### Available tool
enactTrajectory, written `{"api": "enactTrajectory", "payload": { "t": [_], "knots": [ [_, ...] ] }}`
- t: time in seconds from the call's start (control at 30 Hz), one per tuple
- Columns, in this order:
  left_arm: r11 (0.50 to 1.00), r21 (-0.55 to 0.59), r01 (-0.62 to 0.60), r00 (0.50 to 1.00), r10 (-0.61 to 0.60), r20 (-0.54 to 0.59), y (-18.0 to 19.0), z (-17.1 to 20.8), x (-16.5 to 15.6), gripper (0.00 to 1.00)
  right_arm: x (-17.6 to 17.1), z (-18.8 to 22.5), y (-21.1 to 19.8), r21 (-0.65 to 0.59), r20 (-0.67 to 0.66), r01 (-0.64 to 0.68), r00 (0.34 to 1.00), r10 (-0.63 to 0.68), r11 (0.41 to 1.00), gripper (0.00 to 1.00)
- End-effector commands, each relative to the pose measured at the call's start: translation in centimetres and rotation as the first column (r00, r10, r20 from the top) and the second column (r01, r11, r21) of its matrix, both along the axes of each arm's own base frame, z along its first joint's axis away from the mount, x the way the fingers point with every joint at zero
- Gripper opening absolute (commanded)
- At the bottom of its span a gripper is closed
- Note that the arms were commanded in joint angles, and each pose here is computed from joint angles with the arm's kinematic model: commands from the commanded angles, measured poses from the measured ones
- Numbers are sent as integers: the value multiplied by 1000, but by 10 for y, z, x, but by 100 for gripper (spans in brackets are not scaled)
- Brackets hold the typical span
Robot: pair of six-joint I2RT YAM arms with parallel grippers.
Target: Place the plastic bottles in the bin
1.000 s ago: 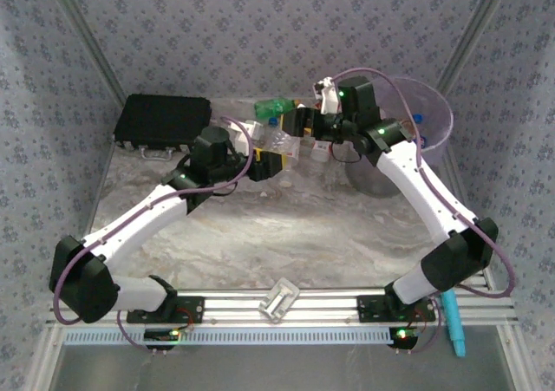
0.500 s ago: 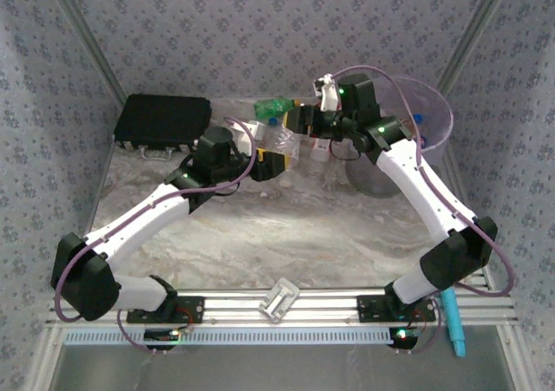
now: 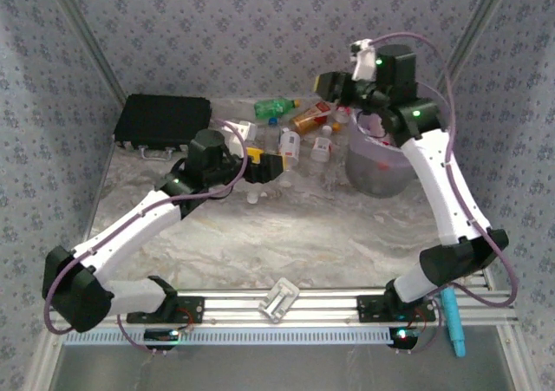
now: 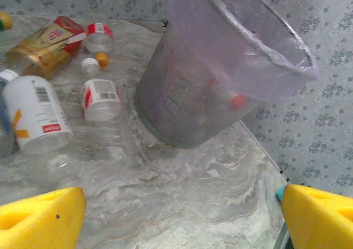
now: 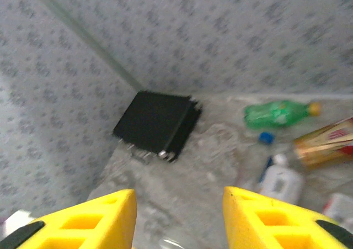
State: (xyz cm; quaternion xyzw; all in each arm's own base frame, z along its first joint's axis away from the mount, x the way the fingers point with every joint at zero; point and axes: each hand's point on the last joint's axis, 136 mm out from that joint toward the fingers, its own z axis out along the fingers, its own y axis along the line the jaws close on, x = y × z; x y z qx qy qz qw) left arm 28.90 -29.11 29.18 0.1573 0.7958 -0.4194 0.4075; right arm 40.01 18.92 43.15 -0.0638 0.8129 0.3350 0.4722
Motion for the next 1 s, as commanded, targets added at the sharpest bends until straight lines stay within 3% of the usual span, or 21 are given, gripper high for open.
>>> {"api": "enactTrajectory", "payload": {
  "t": [0.0,0.17,0.27,0.37,0.47,0.57,0.67,0.83,0.97],
  "knots": [
    [995,73,-65,997,68,-26,17,-18,1,91,-16,-19,-24,-141,-55,37,997,-45,989,46],
    [960,220,-175,973,203,-109,49,-58,8,91,-39,-70,-20,-269,-169,-46,986,0,962,48],
    [885,344,-315,907,387,-165,102,-85,11,92,-49,-85,-27,-294,-200,-45,980,-15,955,50],
    [790,402,-462,788,574,-222,163,-109,8,93,-56,-95,-31,-297,-222,-53,975,-15,953,52],
    [691,368,-622,640,719,-269,211,-129,6,100,-59,-107,-29,-291,-243,-68,970,-5,954,55],
    [553,354,-754,457,829,-322,251,-151,1,100,-60,-116,-27,-286,-262,-83,965,5,955,58],
    [453,333,-827,313,862,-398,272,-169,-6,100,-62,-117,-27,-294,-262,-90,965,10,952,59],
    [353,301,-886,173,854,-491,279,-202,-25,100,-64,-119,-34,-322,-261,-79,965,-8,943,60],
    [333,294,-896,143,843,-519,280,-213,-36,100,-65,-120,-36,-325,-258,-75,966,-12,943,60]
  ]
}}
